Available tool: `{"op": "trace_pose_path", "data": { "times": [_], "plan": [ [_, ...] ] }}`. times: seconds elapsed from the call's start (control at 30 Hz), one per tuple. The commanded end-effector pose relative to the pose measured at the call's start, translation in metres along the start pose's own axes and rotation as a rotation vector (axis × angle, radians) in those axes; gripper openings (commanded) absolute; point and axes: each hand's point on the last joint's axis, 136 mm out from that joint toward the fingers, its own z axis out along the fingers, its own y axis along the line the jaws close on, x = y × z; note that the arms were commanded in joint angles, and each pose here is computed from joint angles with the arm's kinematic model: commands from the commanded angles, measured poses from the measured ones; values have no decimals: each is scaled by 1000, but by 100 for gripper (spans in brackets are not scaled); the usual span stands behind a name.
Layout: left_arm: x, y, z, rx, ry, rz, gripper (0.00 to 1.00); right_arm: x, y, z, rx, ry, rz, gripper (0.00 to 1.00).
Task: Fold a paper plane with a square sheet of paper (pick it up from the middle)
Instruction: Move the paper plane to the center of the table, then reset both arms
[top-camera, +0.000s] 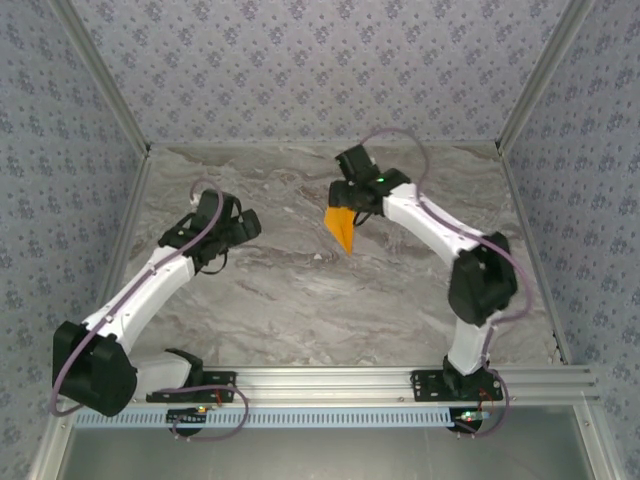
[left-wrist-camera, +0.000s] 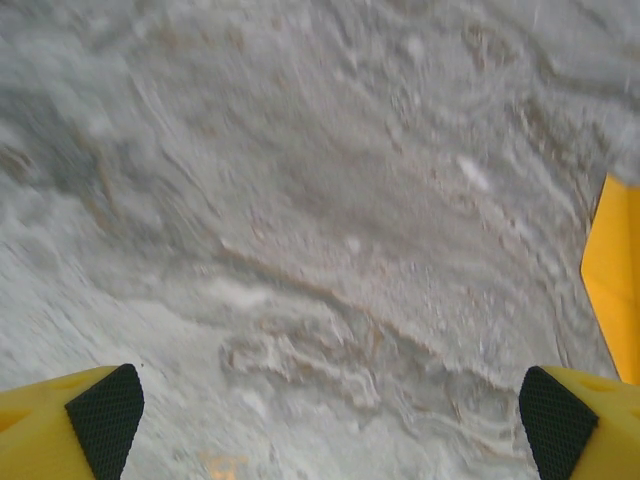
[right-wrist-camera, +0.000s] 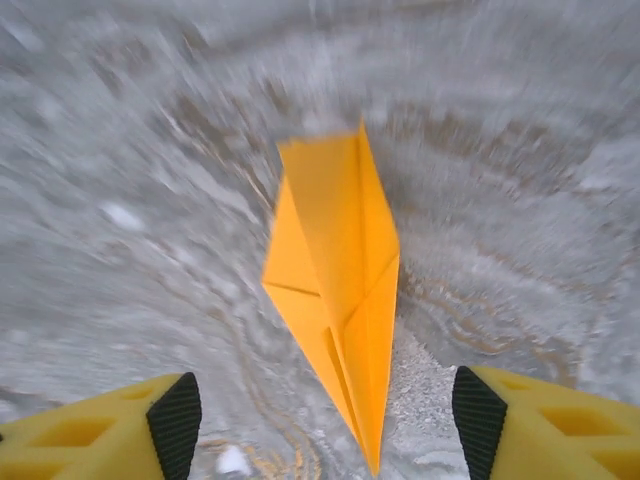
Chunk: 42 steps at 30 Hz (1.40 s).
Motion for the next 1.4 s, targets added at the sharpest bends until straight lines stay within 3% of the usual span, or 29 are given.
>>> {"op": "trace_pose_path", "data": {
  "times": [0.0,0.07,0.1,0.13,0.33,0.4,0.53,0.73,1.03,1.17,1.37],
  "plan": [
    [-33,22,-20,-95,-106,52,99,-21,-39,-39,73,-115,30,80],
    [-45,33,-24,-132,-159,61,99,-29,-68,-56,128,-192,49,88],
    [-50,41,-26,-155,-190,61,99,-30,-88,-63,176,-228,66,98],
    [-54,49,-26,-178,-218,63,99,-31,-107,-73,215,-271,82,100],
    [-55,113,-25,-333,-371,9,99,1,-223,-93,452,-414,179,100],
    [-51,138,-24,-408,-435,-22,99,13,-253,-95,508,-468,214,100],
    [-43,157,-16,-426,-539,7,99,48,-290,-82,584,-525,197,100],
    [-32,168,18,-384,-487,87,99,78,-312,-52,599,-497,128,100],
    [-37,136,54,-140,-552,199,99,70,-286,-16,397,-533,-44,100],
    [-37,121,63,-66,-555,245,99,68,-287,-6,342,-550,-37,100],
    [-33,116,77,-34,-537,275,99,70,-284,9,295,-546,-48,100]
  ]
}}
